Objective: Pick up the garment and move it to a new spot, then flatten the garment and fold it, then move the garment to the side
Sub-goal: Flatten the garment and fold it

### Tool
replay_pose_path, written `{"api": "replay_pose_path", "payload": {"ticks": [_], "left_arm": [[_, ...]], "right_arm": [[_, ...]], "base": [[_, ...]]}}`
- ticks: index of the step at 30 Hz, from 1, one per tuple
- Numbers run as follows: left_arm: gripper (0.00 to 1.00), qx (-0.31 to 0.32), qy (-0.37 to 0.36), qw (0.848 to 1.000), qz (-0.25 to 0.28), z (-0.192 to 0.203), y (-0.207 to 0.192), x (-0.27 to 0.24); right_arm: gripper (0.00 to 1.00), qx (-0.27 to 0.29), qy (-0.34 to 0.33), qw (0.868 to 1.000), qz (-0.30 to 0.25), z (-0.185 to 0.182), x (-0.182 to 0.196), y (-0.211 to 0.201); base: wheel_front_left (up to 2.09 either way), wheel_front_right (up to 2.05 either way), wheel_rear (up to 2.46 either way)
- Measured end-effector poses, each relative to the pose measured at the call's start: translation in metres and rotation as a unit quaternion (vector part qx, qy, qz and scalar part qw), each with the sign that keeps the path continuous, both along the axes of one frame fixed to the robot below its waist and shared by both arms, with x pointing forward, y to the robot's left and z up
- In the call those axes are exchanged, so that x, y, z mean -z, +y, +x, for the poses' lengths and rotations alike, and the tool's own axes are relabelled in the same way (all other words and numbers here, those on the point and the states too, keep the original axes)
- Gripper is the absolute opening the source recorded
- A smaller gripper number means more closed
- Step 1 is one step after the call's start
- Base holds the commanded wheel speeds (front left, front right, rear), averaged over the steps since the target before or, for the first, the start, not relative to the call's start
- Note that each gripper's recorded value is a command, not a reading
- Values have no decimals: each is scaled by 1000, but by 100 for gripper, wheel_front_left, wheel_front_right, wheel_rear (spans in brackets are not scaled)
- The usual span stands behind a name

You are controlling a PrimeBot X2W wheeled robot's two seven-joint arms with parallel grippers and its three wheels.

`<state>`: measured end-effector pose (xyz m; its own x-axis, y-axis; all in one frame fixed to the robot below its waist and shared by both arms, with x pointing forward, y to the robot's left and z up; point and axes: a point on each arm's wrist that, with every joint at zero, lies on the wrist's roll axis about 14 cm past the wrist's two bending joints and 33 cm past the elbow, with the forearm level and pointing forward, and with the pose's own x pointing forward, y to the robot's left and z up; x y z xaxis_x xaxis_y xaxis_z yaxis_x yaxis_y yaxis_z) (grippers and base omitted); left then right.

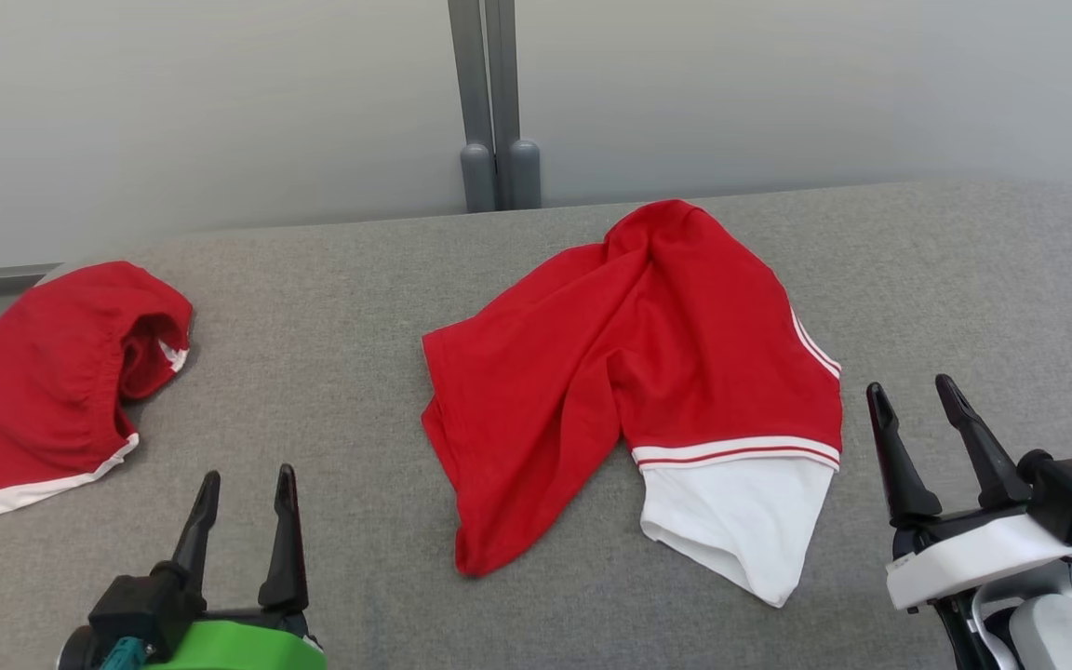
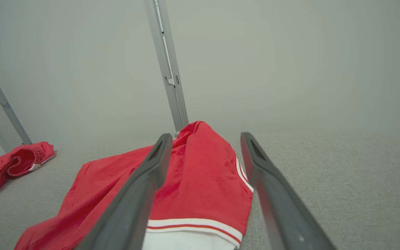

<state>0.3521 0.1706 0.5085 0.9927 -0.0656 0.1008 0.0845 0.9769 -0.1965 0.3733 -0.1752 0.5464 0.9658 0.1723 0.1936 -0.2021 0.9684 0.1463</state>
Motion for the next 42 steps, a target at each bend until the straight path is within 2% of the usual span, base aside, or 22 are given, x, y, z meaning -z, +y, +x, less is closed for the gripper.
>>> {"api": "replay_pose_path", "payload": {"ticks": [5,10,15,21,24,42], "left_arm": [[100,29,49,998,-35,-3,-19,18],[100,89,145,982,-88,-14,-55,47],[100,144,230,954,-125,-31,-84,71],[100,185,289,928,-143,-42,-104,86],[100,198,303,920,-148,-41,-112,90],[100,202,362,900,-137,-16,-124,128]], "right_arm": [[100,6,31,999,5,-5,18,-10],[100,-24,139,989,34,-12,60,2],[100,-46,251,966,52,-25,101,9],[100,-72,359,927,84,-44,139,25],[100,-83,380,916,96,-48,145,32],[100,-81,398,907,110,-35,162,43]], "base": [[0,0,0],[0,0,0],[0,0,0],[0,0,0],[0,0,0],[0,0,0]]}}
